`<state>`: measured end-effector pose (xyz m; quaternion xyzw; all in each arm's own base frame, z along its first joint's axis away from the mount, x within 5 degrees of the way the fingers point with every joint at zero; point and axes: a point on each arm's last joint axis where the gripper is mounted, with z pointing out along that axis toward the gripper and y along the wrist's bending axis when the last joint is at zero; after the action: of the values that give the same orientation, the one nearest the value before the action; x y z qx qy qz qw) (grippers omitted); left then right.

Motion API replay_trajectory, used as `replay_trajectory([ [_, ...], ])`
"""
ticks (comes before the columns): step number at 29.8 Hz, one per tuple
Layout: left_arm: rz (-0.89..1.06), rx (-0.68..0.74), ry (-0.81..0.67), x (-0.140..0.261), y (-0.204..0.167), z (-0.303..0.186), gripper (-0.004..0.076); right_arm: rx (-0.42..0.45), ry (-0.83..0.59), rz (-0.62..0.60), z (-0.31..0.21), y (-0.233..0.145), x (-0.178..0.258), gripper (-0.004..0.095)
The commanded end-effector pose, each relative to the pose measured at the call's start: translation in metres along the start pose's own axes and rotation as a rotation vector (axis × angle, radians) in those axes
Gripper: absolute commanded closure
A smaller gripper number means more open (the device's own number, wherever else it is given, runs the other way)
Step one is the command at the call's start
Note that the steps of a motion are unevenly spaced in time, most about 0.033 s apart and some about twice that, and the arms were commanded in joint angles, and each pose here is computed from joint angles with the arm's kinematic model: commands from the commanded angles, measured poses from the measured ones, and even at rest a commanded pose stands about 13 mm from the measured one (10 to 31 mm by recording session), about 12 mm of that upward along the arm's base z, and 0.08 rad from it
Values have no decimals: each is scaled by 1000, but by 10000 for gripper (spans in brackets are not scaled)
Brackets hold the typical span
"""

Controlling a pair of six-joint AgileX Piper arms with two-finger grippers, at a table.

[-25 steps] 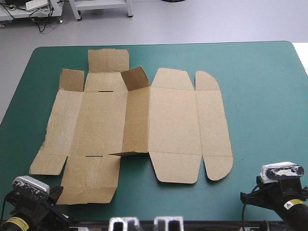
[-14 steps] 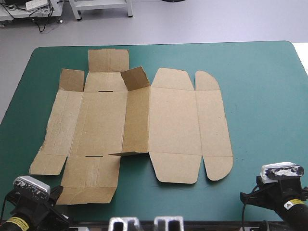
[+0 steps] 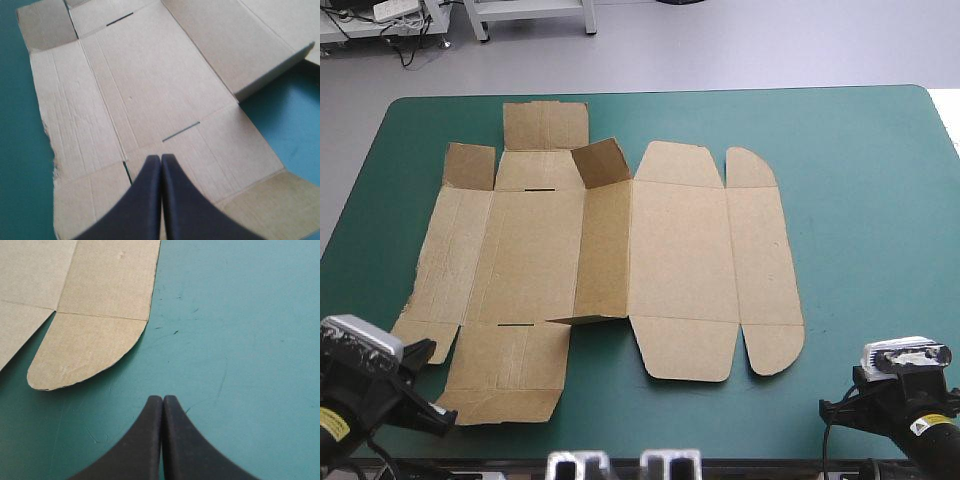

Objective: Fold the box

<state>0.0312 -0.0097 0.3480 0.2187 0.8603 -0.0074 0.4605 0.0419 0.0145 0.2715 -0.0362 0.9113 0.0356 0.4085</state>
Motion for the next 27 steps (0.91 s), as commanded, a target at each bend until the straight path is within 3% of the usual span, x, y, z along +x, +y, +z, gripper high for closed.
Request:
replay_trajectory([
  [1,41,-43,-97,-42,12,3,734,5,-62,-2,-3,0,-9,932],
  [5,84,-170,-156,-69,29,16,734,5,-62,-2,-3,0,-9,932],
  [13,-3,-555,13,-82,71,58,734,5,-62,-1,-3,0,-9,932],
  [19,22,-672,155,-92,91,90,727,5,-62,-2,-3,0,-9,932],
  [24,-142,-693,300,-90,131,112,710,7,-61,-1,-3,-1,-9,932],
  [27,-340,-616,394,-76,162,123,710,7,-61,0,-3,-1,-9,932],
])
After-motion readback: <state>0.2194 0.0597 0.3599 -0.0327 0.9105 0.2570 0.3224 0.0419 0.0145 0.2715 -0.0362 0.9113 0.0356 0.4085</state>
